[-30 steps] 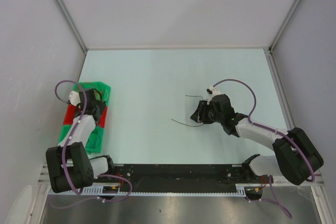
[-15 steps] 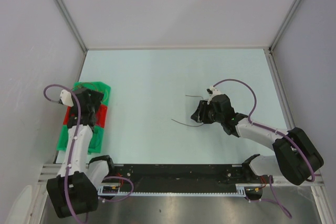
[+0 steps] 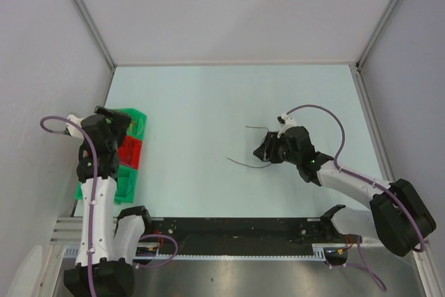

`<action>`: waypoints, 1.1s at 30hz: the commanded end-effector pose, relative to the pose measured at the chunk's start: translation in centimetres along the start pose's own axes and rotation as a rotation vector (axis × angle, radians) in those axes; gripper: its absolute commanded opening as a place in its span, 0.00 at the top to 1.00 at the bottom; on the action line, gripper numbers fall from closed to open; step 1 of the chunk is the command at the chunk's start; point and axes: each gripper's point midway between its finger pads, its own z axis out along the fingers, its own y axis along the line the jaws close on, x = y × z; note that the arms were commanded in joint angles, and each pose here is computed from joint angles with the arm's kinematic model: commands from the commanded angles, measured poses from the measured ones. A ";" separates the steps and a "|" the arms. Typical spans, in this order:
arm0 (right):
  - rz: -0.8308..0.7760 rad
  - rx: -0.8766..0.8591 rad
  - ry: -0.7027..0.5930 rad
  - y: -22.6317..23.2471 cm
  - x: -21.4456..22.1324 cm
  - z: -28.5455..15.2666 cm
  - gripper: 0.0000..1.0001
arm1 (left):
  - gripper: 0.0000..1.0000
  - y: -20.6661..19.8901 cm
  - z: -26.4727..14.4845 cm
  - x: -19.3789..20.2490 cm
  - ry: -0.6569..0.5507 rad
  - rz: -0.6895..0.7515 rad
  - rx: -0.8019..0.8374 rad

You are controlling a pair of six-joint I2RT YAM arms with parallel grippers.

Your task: Untangle the cables

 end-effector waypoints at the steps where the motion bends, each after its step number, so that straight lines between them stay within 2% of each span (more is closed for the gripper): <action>1: -0.013 -0.038 -0.061 0.8 -1.0 -0.6 0.51 | 0.00 -1.1 -1.3 -0.2 0.038 0.087 0.014; 6: -0.010 -0.057 -0.095 0.8 -1.3 -1.4 0.48 | 0.04 -2.1 -2.3 0.0 0.063 0.175 -0.013; 9: 0.000 -0.064 -0.112 0.6 -1.5 -1.7 0.47 | 0.09 -4.0 -2.9 0.7 0.064 0.233 0.022; 12: 0.043 -0.027 -0.144 -0.4 -1.9 -2.1 0.45 | 0.11 -7.5 -3.3 3.3 0.096 0.341 0.137; 18: 0.197 0.196 -0.261 -4.9 -2.6 -3.6 0.46 | 0.11 -12.8 -2.8 12.3 0.243 0.576 0.286; 22: 0.283 0.317 -0.398 -7.2 -3.5 -5.8 0.46 | 0.12 -16.0 -3.7 19.1 0.369 0.713 0.416; 24: 0.327 0.336 -0.444 -7.7 -3.7 -6.7 0.45 | 0.12 -15.9 -2.8 22.4 0.422 0.801 0.403; 27: 0.357 0.374 -0.482 -8.4 -4.0 -7.3 0.44 | 0.12 -17.6 -3.7 26.0 0.486 0.894 0.464; 28: 0.366 0.382 -0.489 -8.6 -4.1 -7.3 0.44 | 0.12 -18.0 -3.6 28.2 0.518 0.931 0.470; 31: 0.386 0.431 -0.481 -9.4 -3.5 -7.6 0.44 | 0.12 -18.9 -4.5 31.4 0.584 1.000 0.502; 33: 0.410 0.458 -0.497 -9.9 -3.4 -8.0 0.44 | 0.12 -18.1 -4.3 34.3 0.654 1.039 0.486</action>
